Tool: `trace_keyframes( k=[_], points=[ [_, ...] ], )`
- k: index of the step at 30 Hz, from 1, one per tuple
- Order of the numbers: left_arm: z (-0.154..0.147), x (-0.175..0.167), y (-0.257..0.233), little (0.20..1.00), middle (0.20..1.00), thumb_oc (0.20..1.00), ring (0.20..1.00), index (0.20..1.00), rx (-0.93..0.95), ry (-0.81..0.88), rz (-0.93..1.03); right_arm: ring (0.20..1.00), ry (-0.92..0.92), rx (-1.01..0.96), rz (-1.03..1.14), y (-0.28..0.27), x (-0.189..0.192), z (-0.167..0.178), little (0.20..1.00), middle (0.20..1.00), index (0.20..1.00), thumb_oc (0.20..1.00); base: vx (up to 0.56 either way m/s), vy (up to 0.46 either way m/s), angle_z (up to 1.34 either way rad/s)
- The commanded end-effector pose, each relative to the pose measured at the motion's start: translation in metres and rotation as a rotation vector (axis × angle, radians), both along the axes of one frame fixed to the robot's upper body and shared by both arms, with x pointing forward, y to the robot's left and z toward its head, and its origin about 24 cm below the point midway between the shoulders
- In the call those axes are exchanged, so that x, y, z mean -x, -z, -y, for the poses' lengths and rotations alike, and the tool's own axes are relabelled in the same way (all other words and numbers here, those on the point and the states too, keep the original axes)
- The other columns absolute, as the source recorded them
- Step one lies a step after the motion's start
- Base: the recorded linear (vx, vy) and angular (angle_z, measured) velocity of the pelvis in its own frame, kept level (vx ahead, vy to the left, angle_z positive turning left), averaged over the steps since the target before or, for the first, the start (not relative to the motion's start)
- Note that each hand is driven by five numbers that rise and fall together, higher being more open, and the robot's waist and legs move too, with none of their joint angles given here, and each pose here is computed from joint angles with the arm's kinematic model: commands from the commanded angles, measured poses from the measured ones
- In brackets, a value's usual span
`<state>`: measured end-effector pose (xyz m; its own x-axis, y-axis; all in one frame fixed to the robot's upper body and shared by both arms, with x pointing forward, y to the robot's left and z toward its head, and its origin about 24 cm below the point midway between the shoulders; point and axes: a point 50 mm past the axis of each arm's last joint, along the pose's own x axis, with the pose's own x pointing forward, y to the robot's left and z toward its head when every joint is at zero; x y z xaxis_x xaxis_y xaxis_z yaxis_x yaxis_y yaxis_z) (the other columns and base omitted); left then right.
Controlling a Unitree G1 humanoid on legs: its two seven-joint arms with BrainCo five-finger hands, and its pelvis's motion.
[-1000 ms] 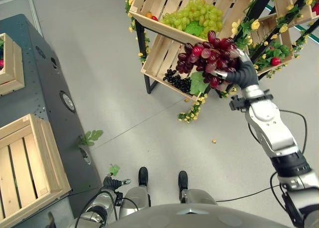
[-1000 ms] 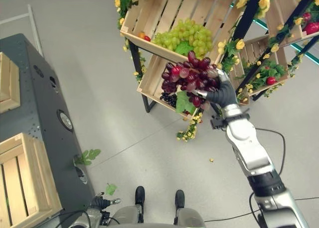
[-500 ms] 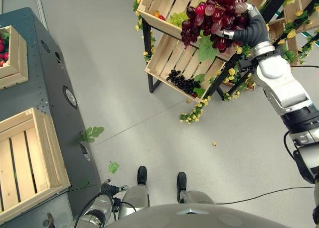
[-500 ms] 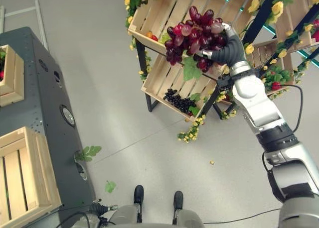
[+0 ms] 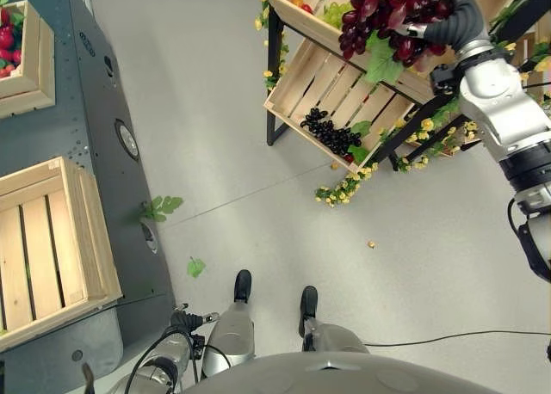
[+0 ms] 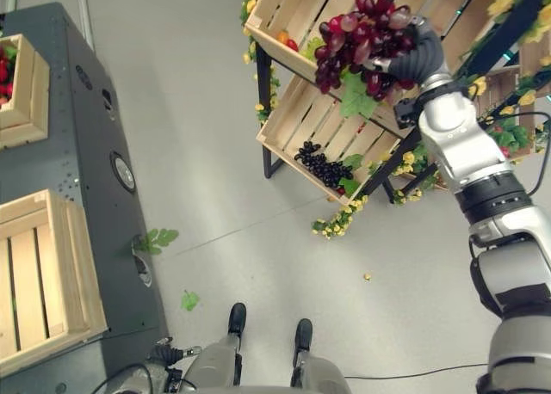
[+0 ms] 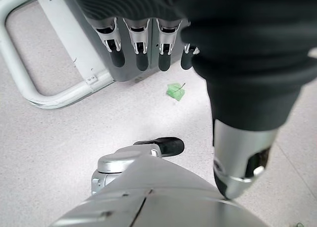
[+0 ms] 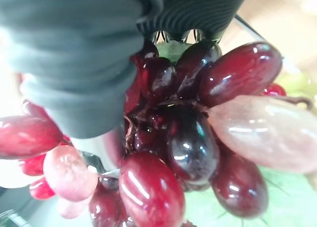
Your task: Pick up the fruits from the basket on one side to the basket on the other side
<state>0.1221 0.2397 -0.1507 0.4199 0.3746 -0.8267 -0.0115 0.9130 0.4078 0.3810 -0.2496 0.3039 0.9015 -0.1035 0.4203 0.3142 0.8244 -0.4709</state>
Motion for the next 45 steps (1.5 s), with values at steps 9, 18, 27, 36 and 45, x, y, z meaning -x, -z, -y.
trace_keyframes(
  k=[9,18,27,36,45],
  points=[
    [-0.012,-0.011,-0.005,1.0,1.0,1.0,1.0,1.0,-0.026,0.027,0.01,0.2,0.173,0.0,0.216,-0.094,0.024,0.034,0.2,0.2,0.2,0.2,0.0,-0.001,0.05],
    [-0.015,-0.014,-0.008,1.0,1.0,1.0,1.0,1.0,-0.036,0.037,0.019,0.2,0.281,-0.01,0.202,-0.105,0.028,0.054,0.2,0.2,0.2,0.2,0.01,0.001,0.06],
    [-0.016,-0.02,-0.01,1.0,1.0,1.0,1.0,1.0,-0.05,0.062,0.035,0.818,0.476,0.012,0.183,-0.123,0.045,0.085,0.818,0.818,0.818,0.818,0.02,-0.004,0.08],
    [-0.014,-0.025,-0.011,1.0,1.0,1.0,1.0,1.0,-0.055,0.065,0.044,1.0,0.435,0.063,0.184,-0.131,0.04,0.068,1.0,1.0,1.0,1.0,0.01,0.004,0.03],
    [-0.023,-0.027,-0.015,1.0,1.0,1.0,1.0,1.0,-0.081,0.062,0.038,1.0,0.445,0.268,0.156,-0.137,0.032,0.045,1.0,1.0,1.0,1.0,-0.02,0.001,0.0]
  ],
)
